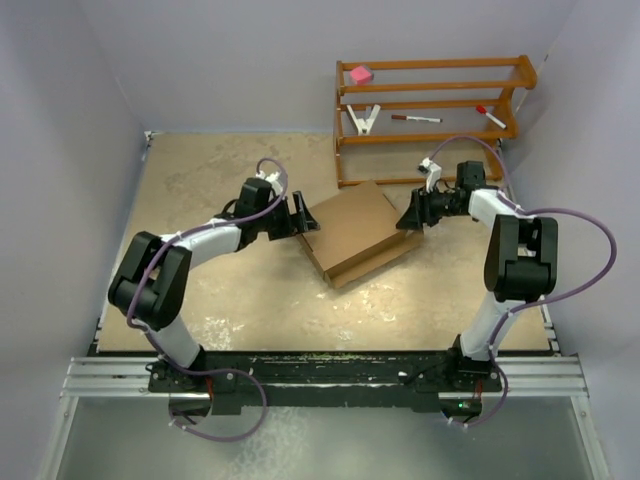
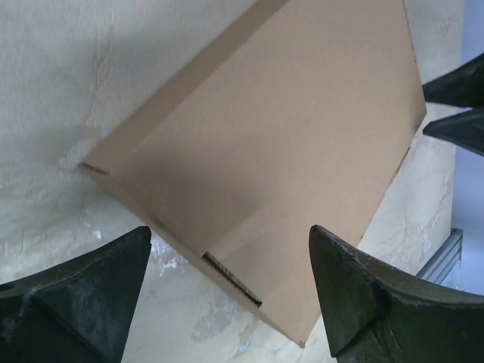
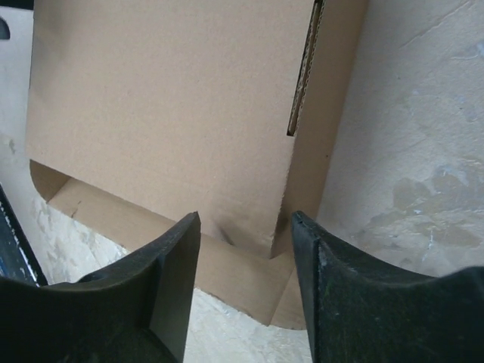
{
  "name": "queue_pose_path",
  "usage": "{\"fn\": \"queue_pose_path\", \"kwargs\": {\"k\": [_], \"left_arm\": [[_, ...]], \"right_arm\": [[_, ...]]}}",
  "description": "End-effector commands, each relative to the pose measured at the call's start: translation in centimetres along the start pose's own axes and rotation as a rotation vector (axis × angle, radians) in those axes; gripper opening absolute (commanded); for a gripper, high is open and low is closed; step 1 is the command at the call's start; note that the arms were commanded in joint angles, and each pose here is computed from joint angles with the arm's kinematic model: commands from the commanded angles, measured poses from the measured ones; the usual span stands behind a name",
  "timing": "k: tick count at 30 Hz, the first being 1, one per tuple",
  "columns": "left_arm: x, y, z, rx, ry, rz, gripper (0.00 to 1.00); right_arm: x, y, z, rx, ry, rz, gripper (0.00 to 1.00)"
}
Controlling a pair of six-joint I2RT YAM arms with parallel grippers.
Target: Fold the paper box
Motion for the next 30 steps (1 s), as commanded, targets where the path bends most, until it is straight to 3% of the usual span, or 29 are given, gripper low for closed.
{"fn": "queue_pose_path", "kwargs": {"k": [1,10,30], "left_arm": [[-0.8,0.4,-2.5,-0.05,0.085,-0.018,0.87],[-0.9,1.3,-4.9,-0.038,0.158,-0.063,0.81],[0.4,1.0,-7.7,-0.008,0.25,-0.051,0.82]], "right_arm": [[1.2,-0.8,-0.4,0.004,-0.062,-0.052,0.54],[2.9,-1.2,2.0,0.098,-0.14,-0.113,0.5],[10.2,1.0,5.8,0.348,-0.485,-0.344,0.5]]}}
Point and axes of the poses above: each gripper's point midway between its finger pads, its own y axis out along the fingers, its own x axis along the line the jaws close on, z = x × y, the point moved 9 cm from there along -y, back along the fingers, and after that the axes turned 3 degrees about y, right-handed, at the moved point
